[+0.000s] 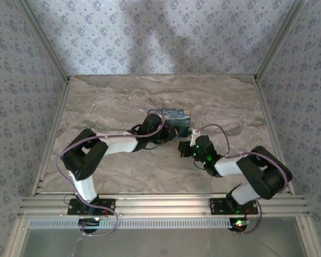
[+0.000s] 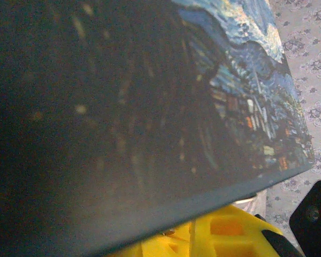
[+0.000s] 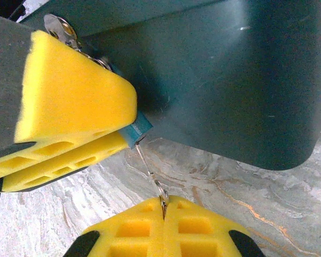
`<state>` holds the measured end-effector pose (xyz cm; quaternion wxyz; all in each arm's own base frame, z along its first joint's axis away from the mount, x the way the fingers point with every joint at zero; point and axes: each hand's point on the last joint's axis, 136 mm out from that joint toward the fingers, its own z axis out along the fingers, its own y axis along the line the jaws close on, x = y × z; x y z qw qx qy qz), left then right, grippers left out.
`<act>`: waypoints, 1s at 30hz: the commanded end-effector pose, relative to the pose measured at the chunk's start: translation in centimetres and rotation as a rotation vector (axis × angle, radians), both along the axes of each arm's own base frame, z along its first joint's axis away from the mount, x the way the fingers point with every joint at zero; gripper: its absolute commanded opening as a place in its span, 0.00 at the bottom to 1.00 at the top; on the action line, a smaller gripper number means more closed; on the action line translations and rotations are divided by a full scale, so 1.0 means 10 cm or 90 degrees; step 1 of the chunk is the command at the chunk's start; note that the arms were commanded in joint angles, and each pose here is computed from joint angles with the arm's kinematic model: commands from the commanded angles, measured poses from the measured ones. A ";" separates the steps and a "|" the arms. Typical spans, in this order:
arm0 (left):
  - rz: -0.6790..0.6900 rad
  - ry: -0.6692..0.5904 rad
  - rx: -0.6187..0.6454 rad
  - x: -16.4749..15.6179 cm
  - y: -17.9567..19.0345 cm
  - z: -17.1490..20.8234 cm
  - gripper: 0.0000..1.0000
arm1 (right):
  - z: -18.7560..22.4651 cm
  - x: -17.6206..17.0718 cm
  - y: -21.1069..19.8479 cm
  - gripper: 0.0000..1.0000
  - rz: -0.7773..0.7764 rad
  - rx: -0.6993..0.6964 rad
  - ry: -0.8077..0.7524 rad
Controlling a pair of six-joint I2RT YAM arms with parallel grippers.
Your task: Unlock the padlock with the key
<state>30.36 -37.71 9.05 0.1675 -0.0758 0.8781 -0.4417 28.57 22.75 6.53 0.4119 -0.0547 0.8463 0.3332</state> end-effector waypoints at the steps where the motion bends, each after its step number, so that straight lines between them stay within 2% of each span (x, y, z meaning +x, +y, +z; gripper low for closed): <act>1: -0.071 0.055 0.012 -0.34 -0.12 -0.17 0.14 | 0.84 0.32 0.23 0.00 0.008 0.086 -0.164; 15: -0.077 0.060 0.004 -0.36 -0.15 -0.14 0.14 | 0.88 0.43 0.20 0.00 0.008 0.082 -0.187; 22: -0.061 0.050 -0.004 -0.31 -0.16 -0.07 0.14 | 0.66 0.29 0.25 0.00 0.024 0.066 -0.155; 30: -0.003 0.044 -0.028 -0.14 -0.06 0.09 0.14 | 0.37 0.16 0.09 0.00 -0.008 0.048 -0.110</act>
